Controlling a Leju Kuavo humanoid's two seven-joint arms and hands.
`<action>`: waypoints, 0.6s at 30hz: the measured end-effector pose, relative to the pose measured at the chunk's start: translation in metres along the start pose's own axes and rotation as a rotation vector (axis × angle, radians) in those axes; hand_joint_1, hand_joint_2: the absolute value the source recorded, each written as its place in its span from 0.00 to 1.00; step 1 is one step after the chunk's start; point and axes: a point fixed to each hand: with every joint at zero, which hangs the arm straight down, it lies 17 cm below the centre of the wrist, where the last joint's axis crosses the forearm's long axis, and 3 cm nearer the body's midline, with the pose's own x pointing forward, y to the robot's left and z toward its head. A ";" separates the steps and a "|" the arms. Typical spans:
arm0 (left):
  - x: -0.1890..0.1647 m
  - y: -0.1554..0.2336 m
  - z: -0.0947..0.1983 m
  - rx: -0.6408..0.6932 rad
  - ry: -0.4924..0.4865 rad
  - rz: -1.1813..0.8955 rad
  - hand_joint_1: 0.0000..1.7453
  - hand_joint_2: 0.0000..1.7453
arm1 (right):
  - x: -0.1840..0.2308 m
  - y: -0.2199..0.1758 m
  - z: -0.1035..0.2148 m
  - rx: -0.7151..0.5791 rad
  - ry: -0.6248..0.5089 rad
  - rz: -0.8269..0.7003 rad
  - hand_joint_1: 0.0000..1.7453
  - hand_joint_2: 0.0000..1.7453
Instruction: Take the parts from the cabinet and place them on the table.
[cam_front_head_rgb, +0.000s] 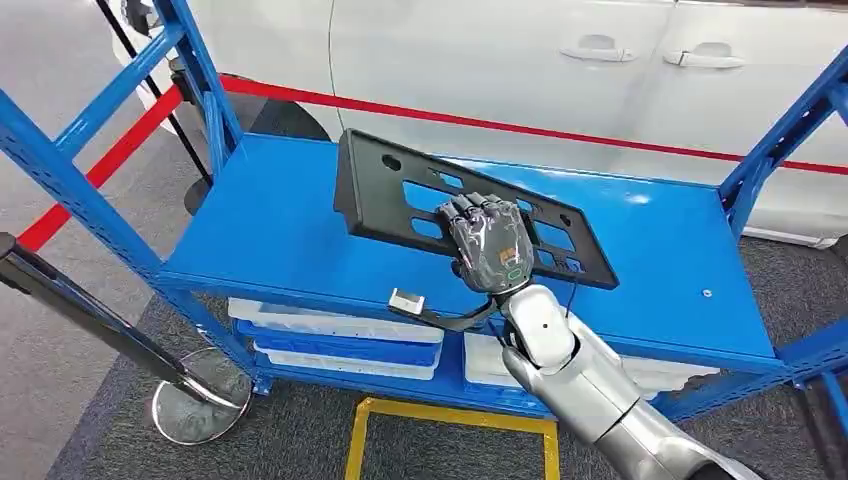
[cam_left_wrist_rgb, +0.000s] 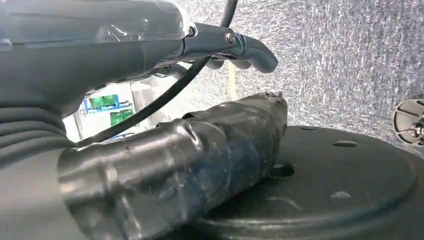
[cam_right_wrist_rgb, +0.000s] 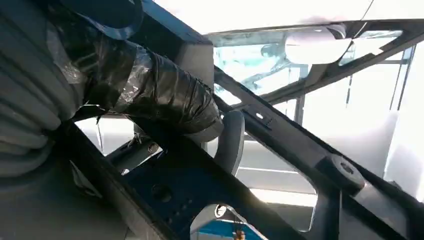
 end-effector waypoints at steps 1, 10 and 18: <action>0.000 0.000 0.000 0.000 0.000 0.001 0.00 1.00 | 0.002 0.000 0.001 -0.002 -0.007 0.008 1.00 1.00; 0.001 0.003 0.000 0.005 0.001 0.012 0.00 1.00 | 0.005 -0.023 -0.002 -0.091 -0.021 0.058 1.00 1.00; 0.003 0.003 0.000 0.005 -0.003 0.014 0.00 1.00 | 0.008 -0.030 -0.003 -0.109 -0.014 0.017 1.00 1.00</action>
